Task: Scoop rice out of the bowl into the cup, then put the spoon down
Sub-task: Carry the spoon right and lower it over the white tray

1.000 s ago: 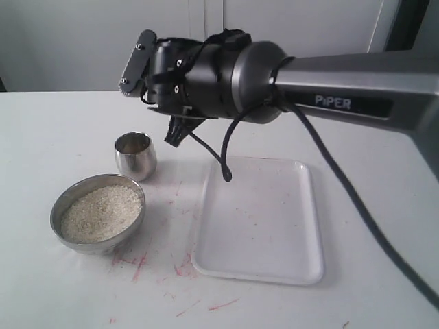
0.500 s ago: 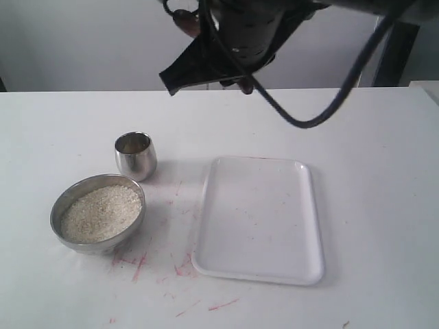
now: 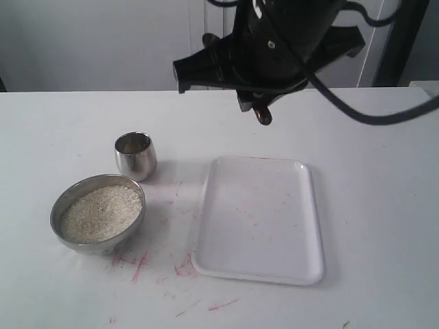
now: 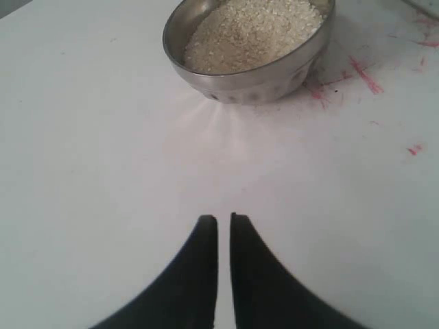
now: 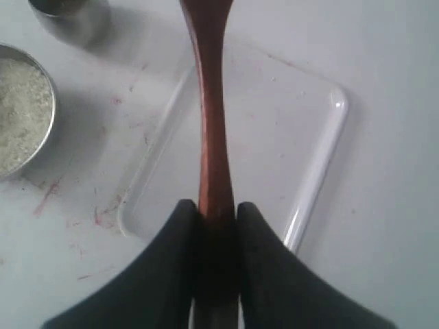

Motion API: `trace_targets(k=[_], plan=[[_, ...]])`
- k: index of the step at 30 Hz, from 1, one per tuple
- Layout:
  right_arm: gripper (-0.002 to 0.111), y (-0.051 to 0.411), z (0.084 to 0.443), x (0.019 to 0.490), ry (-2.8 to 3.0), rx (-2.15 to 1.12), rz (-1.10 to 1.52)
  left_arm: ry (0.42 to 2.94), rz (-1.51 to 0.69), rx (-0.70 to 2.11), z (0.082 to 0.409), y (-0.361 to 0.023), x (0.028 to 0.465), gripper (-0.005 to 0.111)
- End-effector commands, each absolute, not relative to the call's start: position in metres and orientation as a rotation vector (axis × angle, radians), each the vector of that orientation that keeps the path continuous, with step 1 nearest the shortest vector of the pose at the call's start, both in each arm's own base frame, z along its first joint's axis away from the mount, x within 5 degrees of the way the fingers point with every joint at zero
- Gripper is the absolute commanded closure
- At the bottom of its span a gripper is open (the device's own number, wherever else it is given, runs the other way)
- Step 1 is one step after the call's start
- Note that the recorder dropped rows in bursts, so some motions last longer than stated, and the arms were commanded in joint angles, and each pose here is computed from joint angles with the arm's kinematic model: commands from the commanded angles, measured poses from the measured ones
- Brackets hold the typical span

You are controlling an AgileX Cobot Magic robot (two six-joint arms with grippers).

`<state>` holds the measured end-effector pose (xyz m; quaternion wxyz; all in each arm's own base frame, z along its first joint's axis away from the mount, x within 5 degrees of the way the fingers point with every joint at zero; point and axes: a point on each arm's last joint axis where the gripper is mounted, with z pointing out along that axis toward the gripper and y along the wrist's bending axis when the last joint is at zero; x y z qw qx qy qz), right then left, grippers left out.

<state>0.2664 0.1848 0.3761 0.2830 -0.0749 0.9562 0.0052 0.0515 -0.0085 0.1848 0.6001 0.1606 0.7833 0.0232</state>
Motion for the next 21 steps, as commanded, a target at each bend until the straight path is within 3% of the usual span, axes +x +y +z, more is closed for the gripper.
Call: trace_targets(k=[1, 21], plan=[[0.108, 0.182, 0.353, 0.265, 2.605, -0.11, 0.009, 1.855, 0.047, 0.377, 0.179, -0.008, 0.051, 0.092], [0.108, 0.174, 0.255, 0.26, 2.674, 0.236, 0.196, 1.855, 0.047, 0.377, 0.179, -0.008, 0.051, 0.092]])
